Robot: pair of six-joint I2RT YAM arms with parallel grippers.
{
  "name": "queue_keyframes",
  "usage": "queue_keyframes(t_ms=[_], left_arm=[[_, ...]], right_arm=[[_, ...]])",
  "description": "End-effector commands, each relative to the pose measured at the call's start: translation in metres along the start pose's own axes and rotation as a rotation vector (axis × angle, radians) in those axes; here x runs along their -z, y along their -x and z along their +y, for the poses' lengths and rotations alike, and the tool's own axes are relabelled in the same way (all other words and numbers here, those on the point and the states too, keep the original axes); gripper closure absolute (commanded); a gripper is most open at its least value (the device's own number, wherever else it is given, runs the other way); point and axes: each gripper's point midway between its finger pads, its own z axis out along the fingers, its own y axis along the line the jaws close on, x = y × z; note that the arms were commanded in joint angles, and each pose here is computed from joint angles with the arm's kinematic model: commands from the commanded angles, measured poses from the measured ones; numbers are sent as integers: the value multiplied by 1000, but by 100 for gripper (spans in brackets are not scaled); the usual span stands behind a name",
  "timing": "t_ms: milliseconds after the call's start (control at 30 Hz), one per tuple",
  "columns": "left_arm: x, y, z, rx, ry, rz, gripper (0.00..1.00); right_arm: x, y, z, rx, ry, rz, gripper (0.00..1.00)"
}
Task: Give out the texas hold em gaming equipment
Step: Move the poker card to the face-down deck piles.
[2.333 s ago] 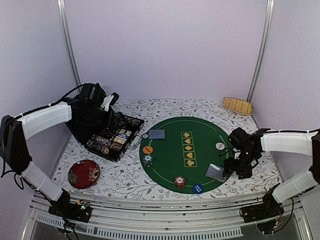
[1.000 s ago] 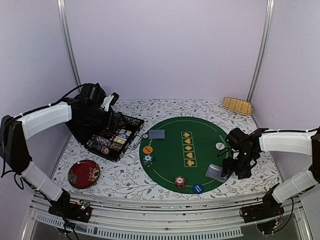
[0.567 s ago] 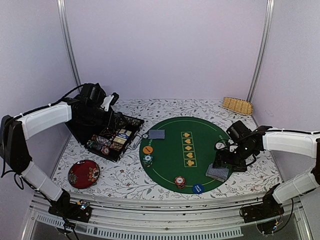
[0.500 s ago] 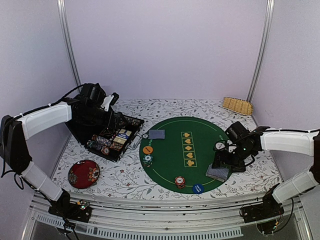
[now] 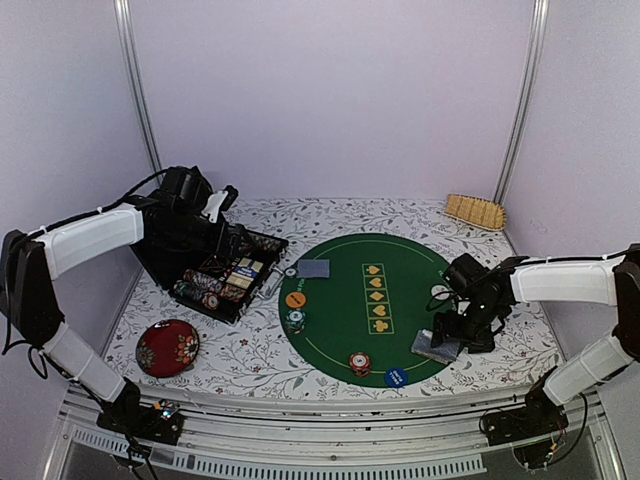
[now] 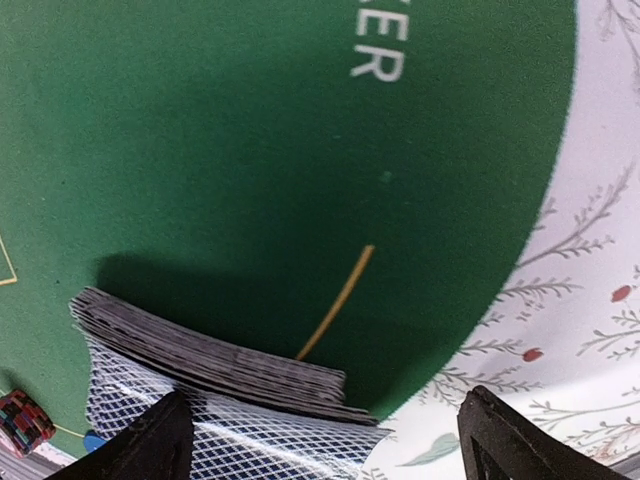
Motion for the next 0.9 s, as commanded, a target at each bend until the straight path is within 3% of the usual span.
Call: queue_keyframes(t_ms=[0, 333, 533, 867], left_arm=[[-2, 2, -1, -9, -3, 6, 2], [-2, 2, -2, -9, -4, 7, 2], [0, 3, -2, -13, -4, 2, 2], [1, 3, -3, -14, -6, 0, 2]], right_arm=[[3, -14, -30, 12, -128, 22, 9], [12, -10, 6, 41, 76, 9, 13], [11, -7, 14, -46, 287, -10, 26], [1, -16, 0, -120, 358, -3, 42]])
